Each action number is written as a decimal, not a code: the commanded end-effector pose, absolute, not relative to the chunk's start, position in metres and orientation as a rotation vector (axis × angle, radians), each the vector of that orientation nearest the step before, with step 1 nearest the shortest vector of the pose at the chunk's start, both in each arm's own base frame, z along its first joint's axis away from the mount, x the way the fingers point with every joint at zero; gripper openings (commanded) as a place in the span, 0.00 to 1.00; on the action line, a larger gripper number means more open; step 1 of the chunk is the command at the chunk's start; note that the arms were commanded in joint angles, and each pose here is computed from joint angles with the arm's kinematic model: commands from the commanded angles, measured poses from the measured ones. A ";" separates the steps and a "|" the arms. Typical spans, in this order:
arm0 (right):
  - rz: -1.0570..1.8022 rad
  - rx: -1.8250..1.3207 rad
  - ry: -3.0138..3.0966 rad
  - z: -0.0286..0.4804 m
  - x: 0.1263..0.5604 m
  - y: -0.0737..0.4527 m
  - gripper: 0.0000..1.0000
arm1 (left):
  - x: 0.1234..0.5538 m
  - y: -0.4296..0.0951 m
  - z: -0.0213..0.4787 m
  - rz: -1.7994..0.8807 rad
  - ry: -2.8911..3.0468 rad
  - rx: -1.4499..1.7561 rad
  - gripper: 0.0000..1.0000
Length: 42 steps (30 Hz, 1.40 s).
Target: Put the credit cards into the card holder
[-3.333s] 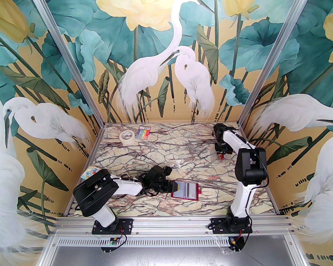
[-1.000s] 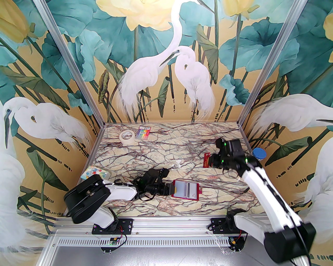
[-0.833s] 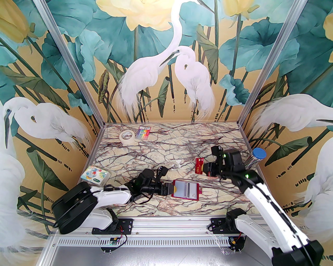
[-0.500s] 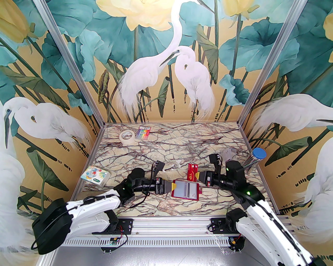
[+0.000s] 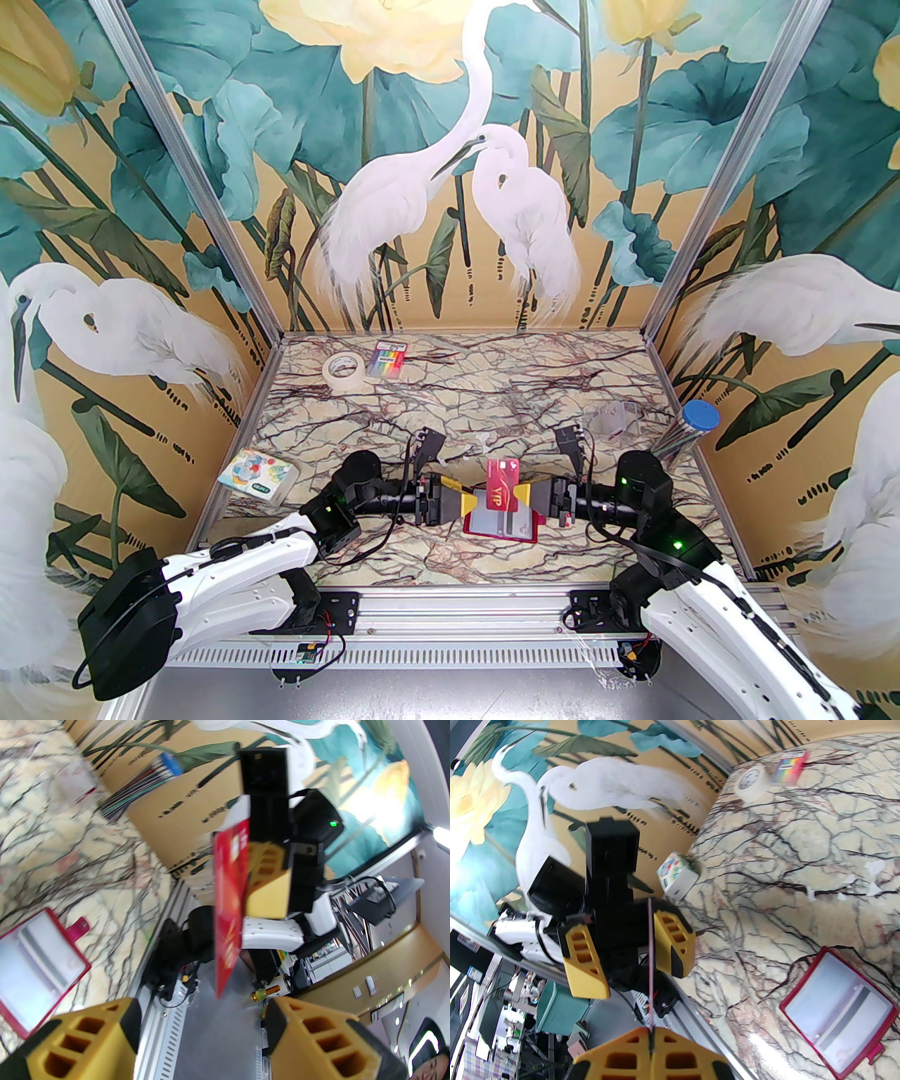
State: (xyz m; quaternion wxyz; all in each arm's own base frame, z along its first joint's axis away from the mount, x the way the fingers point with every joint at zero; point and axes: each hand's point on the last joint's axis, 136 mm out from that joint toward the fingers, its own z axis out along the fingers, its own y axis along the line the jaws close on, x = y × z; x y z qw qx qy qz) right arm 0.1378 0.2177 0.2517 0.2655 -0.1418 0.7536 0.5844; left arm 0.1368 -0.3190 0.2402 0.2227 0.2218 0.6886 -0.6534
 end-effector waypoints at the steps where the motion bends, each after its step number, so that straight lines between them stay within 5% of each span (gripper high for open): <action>1: 1.617 -0.411 2.001 0.259 0.134 0.222 0.00 | 0.129 -0.321 0.261 -1.850 1.813 0.687 0.58; 20: 1.641 -0.442 2.021 0.251 0.133 0.238 0.00 | 0.133 -0.327 0.271 -1.886 1.786 0.681 0.19; 25: 1.637 -0.462 2.033 0.247 0.131 0.239 0.00 | 0.133 -0.328 0.268 -1.899 1.811 0.667 0.00; 32: 1.619 -0.515 2.005 0.250 0.128 0.239 0.28 | 0.126 -0.325 0.264 -1.940 1.825 0.672 0.00; 42: 1.620 -0.596 1.937 0.263 0.121 0.240 0.21 | 0.118 -0.324 0.258 -1.973 1.871 0.690 0.00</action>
